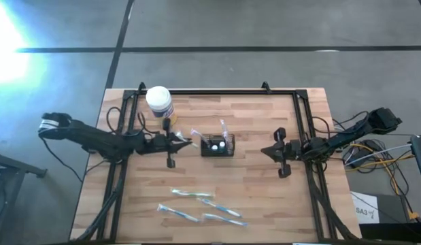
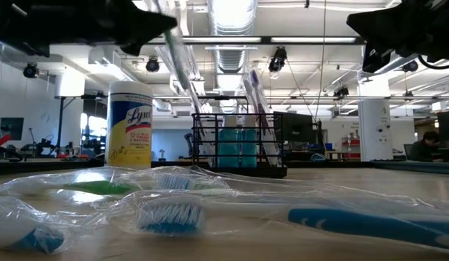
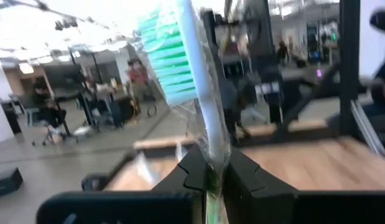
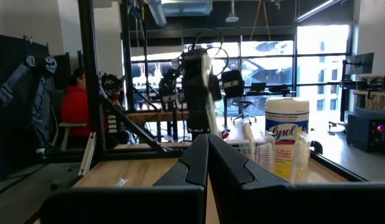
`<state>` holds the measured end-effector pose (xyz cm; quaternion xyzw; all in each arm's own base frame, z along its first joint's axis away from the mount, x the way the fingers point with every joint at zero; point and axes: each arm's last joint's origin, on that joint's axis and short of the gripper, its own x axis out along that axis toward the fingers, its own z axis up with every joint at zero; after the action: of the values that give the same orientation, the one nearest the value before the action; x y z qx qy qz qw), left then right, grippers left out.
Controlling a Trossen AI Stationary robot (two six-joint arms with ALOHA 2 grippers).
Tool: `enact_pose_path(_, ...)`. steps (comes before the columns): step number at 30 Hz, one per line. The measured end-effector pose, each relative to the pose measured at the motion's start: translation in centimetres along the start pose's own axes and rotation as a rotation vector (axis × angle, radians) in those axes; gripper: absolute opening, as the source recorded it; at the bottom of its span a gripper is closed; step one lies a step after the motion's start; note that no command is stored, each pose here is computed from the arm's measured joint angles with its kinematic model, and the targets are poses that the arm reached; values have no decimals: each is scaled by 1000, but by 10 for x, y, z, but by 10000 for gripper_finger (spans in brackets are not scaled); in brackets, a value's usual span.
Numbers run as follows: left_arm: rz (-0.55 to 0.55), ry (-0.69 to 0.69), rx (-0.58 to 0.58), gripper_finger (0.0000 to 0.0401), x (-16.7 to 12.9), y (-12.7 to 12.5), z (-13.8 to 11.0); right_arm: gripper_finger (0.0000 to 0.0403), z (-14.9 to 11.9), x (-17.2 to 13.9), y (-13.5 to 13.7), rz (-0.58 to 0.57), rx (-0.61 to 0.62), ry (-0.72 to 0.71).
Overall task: Pick & Place toothbrushing station
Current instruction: Put the top green toothbrush into the wire organizer
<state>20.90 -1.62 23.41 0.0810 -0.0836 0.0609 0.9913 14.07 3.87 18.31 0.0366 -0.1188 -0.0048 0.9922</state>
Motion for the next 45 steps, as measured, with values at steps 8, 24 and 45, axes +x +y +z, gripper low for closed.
enact_pose_path(8,6,45,13,25,31,-6,-4,8,0,0,0,0,0,1)
enact_pose_path(24,105,194,29,26,50,-9,-49,8,0,0,0,0,0,1)
enact_pose_path(45,48,280,-20,54,59,-8,-84,8,0,0,0,0,0,1)
